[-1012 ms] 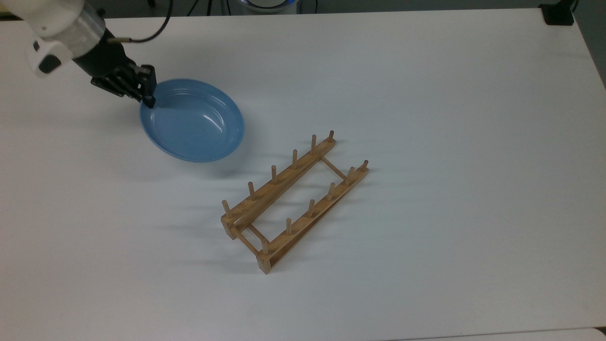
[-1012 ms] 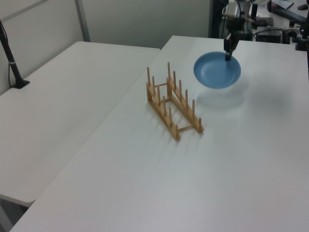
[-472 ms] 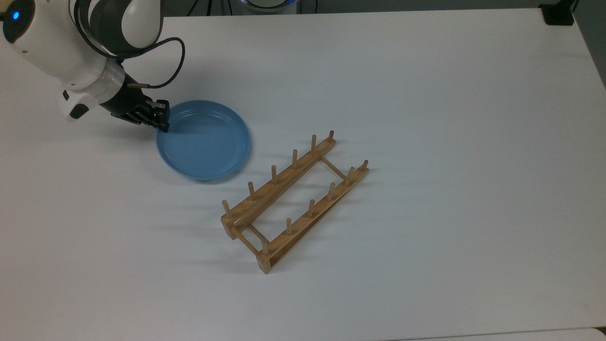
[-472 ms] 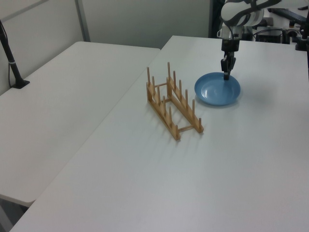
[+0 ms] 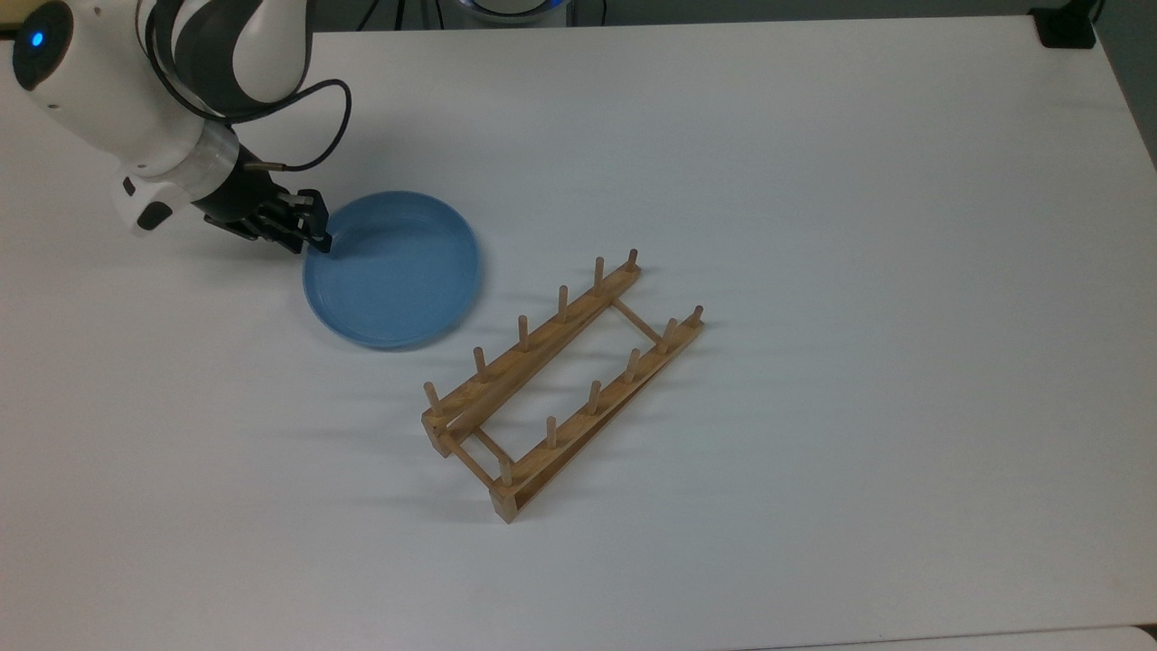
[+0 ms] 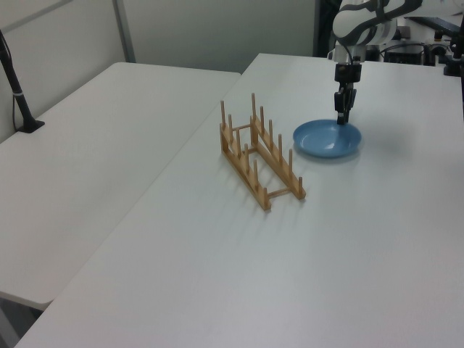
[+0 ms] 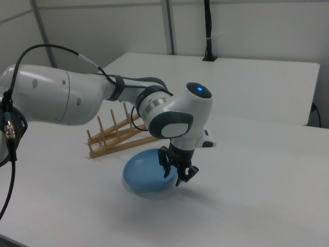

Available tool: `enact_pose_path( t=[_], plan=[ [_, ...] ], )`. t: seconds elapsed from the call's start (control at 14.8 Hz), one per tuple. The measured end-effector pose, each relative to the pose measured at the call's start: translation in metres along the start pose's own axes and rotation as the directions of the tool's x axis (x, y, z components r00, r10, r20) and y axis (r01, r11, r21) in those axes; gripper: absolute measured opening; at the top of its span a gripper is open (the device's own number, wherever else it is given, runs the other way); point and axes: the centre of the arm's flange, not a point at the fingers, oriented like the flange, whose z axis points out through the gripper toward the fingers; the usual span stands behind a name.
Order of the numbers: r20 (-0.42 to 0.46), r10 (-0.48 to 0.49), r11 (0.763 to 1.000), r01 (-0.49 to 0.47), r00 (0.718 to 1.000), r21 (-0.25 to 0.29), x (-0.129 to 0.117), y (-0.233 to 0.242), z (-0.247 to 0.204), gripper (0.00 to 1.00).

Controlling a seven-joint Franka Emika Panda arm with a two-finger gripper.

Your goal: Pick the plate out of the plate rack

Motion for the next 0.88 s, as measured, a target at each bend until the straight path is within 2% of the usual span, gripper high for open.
enact_pose_path(
  t=[0.13, 0.34, 0.4, 0.67, 0.88],
  plan=[
    [-0.003, -0.003, 1.0, 0.003, 1.0, -0.021, -0.002, 0.005, -0.008, 0.64],
    [-0.021, -0.033, 0.996, 0.031, 0.999, -0.081, -0.002, -0.002, -0.036, 0.93],
    [-0.038, -0.036, 0.994, 0.032, 0.999, -0.109, -0.001, -0.012, -0.053, 1.0],
    [-0.101, -0.001, 0.965, -0.026, 0.995, -0.261, 0.001, -0.097, -0.11, 1.0],
    [-0.109, -0.01, 0.956, -0.022, 0.994, -0.291, -0.011, -0.172, -0.133, 1.0]
  ],
)
